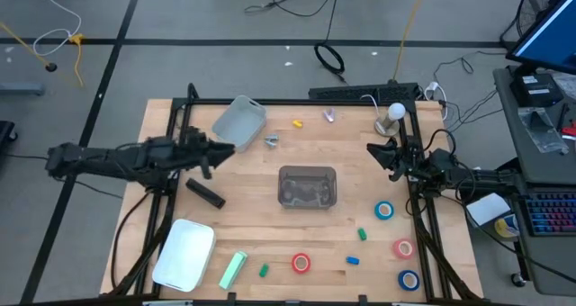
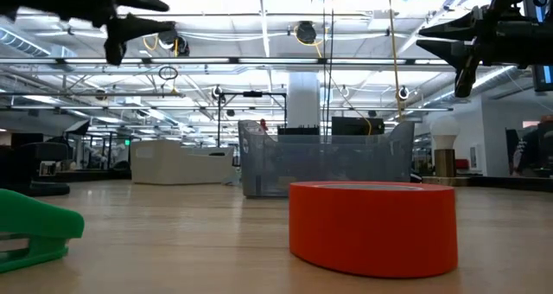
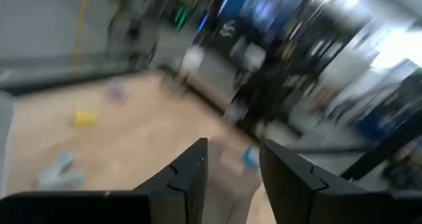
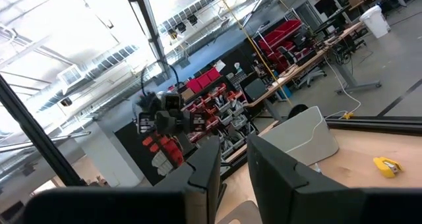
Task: Pick and place Stapler, Stapler remover, tape
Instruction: Put the black stapler into the gray bin
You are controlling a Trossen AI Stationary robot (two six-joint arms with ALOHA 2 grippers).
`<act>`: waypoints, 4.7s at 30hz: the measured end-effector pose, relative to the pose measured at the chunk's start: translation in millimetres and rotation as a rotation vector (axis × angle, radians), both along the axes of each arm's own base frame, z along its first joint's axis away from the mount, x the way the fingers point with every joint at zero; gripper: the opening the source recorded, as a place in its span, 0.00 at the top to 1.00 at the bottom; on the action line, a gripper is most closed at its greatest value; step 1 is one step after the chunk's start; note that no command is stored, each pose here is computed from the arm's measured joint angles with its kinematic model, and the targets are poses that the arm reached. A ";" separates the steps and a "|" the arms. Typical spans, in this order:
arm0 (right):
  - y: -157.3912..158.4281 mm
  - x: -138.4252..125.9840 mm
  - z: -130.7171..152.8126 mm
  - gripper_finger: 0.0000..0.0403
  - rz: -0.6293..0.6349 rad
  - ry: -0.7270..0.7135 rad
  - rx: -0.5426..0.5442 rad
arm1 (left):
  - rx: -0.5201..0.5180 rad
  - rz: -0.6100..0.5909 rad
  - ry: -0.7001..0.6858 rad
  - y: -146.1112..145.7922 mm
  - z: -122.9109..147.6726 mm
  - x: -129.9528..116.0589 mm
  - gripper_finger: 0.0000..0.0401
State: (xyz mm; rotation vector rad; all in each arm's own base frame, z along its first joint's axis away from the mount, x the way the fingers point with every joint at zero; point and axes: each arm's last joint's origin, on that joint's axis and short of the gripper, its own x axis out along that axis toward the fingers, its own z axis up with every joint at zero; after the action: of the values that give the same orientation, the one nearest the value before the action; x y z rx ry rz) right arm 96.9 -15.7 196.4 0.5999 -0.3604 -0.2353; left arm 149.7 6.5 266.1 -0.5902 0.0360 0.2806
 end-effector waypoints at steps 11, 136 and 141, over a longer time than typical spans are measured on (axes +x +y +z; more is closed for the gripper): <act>0.0 0.3 -1.3 0.82 -0.001 0.015 -0.002 | -0.165 -0.150 0.301 -6.3 61.8 79.8 0.66; -0.3 2.5 -12.2 0.83 -0.010 0.140 -0.019 | 0.251 -0.649 1.688 -31.8 -76.5 -6.6 0.31; -0.3 2.5 -12.1 0.83 -0.010 0.139 -0.019 | 0.240 -0.643 1.652 -32.7 -77.2 -3.4 0.31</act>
State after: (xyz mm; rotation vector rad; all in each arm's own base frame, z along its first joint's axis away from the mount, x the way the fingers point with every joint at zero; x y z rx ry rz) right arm 99.4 -16.0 184.3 0.5601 -0.2310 -0.2814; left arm 146.2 -26.2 188.9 0.0496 1.7268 0.0713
